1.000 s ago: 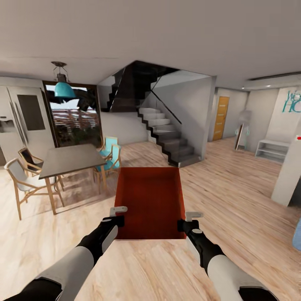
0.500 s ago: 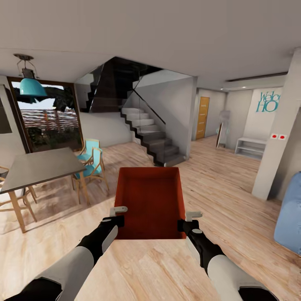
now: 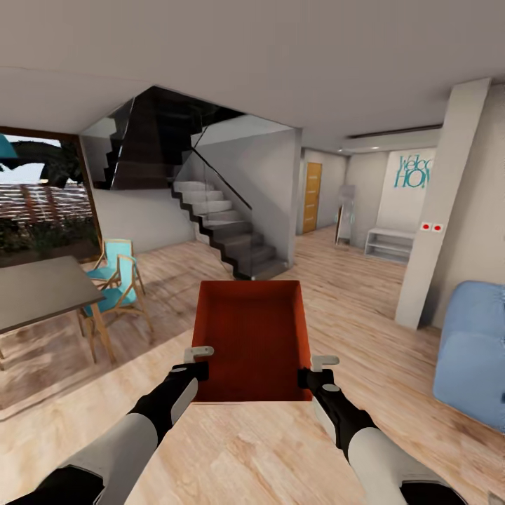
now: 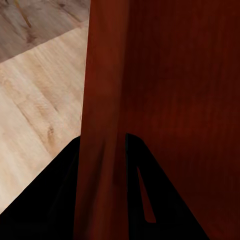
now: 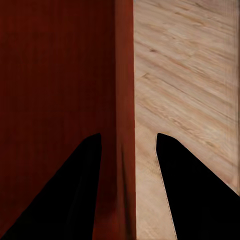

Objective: Move the two storage containers from the living room to the garage. In the garage, place one container on the floor and stack the other container on top of it (either order is fine).

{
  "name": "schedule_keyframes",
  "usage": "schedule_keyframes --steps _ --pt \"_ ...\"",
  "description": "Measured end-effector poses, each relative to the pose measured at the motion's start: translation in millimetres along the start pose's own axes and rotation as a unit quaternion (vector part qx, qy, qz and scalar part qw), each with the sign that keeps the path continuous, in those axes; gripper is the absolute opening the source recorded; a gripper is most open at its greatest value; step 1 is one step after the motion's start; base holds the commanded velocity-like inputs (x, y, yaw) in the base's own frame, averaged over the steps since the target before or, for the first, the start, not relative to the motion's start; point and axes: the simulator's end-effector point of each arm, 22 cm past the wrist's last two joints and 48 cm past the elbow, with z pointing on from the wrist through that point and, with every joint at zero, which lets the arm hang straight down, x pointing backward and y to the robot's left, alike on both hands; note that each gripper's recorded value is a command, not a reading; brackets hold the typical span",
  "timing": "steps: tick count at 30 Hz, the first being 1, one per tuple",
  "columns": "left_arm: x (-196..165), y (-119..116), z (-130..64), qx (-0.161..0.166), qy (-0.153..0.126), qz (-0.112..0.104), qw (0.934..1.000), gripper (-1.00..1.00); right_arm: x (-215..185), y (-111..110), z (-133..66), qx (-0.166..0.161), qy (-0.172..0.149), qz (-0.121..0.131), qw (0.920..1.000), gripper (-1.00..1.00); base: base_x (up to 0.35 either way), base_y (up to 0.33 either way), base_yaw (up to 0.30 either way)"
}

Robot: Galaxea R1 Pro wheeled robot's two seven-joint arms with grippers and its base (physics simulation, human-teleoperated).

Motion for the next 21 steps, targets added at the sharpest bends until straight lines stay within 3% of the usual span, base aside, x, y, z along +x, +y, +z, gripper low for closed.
schedule_keyframes --steps 21 --pt "1.8 0.3 0.2 0.000 0.003 -0.004 1.0000 -1.00 -0.5 0.2 0.0 0.000 0.003 -0.003 1.0000 -1.00 0.323 0.000 -0.008"
